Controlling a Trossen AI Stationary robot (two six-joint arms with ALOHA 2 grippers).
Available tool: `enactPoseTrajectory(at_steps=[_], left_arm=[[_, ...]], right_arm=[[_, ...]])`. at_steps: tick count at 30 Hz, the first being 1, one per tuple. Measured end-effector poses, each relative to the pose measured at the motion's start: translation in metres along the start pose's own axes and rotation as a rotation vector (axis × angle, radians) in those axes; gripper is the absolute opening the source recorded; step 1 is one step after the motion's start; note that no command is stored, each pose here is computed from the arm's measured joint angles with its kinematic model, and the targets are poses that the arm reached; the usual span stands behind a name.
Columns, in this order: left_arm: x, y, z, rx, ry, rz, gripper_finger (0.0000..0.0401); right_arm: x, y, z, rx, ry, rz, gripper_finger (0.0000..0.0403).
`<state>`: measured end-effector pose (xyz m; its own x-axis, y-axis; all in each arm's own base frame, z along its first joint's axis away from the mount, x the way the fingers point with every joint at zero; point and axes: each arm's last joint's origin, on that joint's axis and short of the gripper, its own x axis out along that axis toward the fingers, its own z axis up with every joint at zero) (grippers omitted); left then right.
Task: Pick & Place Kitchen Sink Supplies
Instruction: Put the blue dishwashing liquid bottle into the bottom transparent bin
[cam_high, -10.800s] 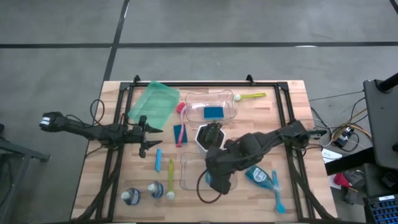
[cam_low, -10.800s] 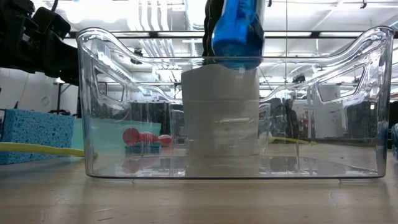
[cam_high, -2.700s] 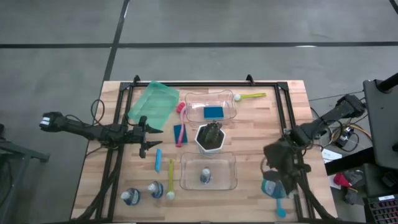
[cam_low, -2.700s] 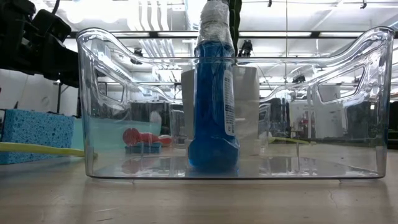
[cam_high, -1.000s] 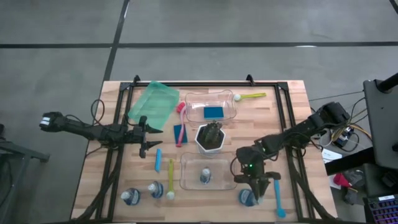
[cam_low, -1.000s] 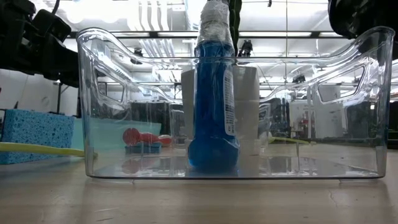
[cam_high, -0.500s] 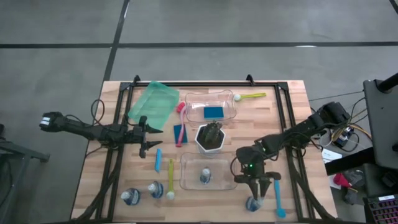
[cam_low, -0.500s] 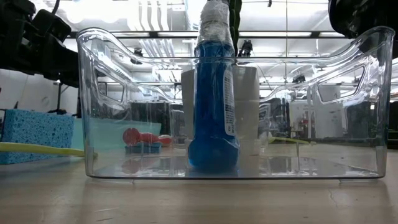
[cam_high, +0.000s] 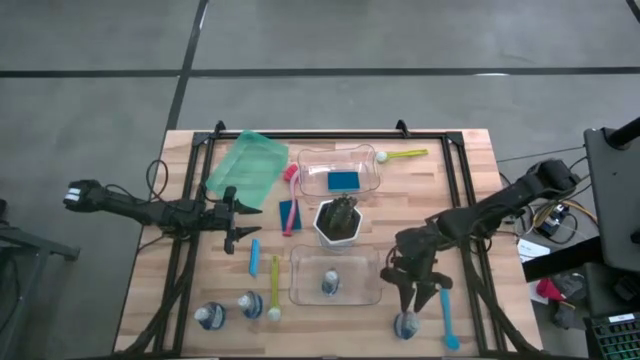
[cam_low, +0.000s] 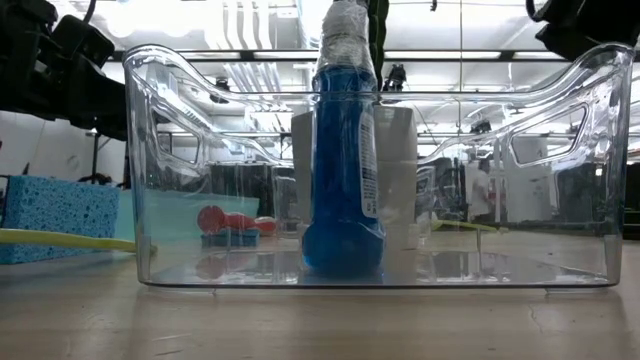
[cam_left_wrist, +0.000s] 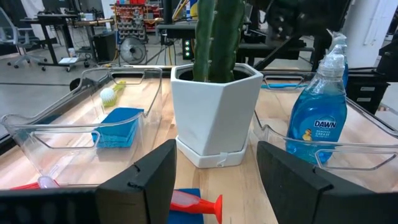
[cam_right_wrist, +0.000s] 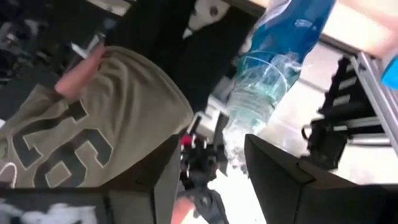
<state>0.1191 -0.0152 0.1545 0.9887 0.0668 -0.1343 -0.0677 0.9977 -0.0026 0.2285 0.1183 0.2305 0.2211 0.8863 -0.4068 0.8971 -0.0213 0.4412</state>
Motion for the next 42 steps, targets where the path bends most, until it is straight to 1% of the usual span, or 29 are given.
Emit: enactPoseTrajectory(at_steps=[5, 7, 10, 14, 16, 21, 26, 28, 31, 35, 37, 40, 42], left_arm=[[0.0, 0.0, 0.0, 0.0, 0.001, 0.0, 0.0218], [0.0, 0.0, 0.0, 0.0, 0.001, 0.0, 0.0218], [0.0, 0.0, 0.0, 0.001, 0.002, 0.0, 0.0218], [0.0, 0.0, 0.0, 0.001, 0.004, 0.001, 0.0218], [0.0, 0.0, -0.001, 0.001, 0.005, 0.0, 0.0218], [0.0, 0.0, -0.001, 0.002, 0.008, 0.001, 0.0218], [0.0, 0.0, -0.001, 0.002, 0.008, 0.001, 0.0218], [0.0, 0.0, -0.001, 0.002, 0.008, 0.0, 0.0218], [0.0, 0.0, -0.001, 0.002, 0.008, 0.001, 0.0218], [0.0, 0.0, -0.001, 0.002, 0.007, 0.001, 0.0218], [0.0, 0.0, -0.001, 0.002, 0.007, 0.001, 0.0218], [0.0, 0.0, -0.001, 0.002, 0.009, 0.0, 0.0218], [0.0, 0.0, -0.001, 0.002, 0.01, 0.001, 0.0218]], right_arm=[[-0.004, -0.007, -0.017, -0.148, -0.117, 0.067, 0.0183], [-0.003, -0.01, -0.022, -0.213, -0.177, 0.076, 0.0183], [0.0, -0.013, -0.033, -0.317, -0.247, 0.057, 0.0182], [0.002, -0.01, -0.051, -0.512, -0.343, 0.015, 0.0185], [-0.001, -0.008, -0.059, -0.581, -0.4, -0.031, 0.0185], [-0.019, -0.005, -0.08, -0.696, -0.577, -0.17, 0.0187], [-0.034, 0.005, -0.1, -0.795, -0.67, -0.237, 0.0207], [-0.035, 0.012, -0.107, -0.831, -0.675, -0.266, 0.0217], [-0.031, 0.023, -0.114, -0.891, -0.667, -0.349, 0.0236], [-0.023, 0.038, -0.122, -0.953, -0.647, -0.532, 0.026], [-0.018, 0.048, -0.126, -0.982, -0.639, -0.598, 0.0271], [-0.009, 0.057, -0.134, -1.046, -0.623, -0.655, 0.0284], [0.0, 0.057, -0.138, -1.085, -0.612, -0.687, 0.0289]])
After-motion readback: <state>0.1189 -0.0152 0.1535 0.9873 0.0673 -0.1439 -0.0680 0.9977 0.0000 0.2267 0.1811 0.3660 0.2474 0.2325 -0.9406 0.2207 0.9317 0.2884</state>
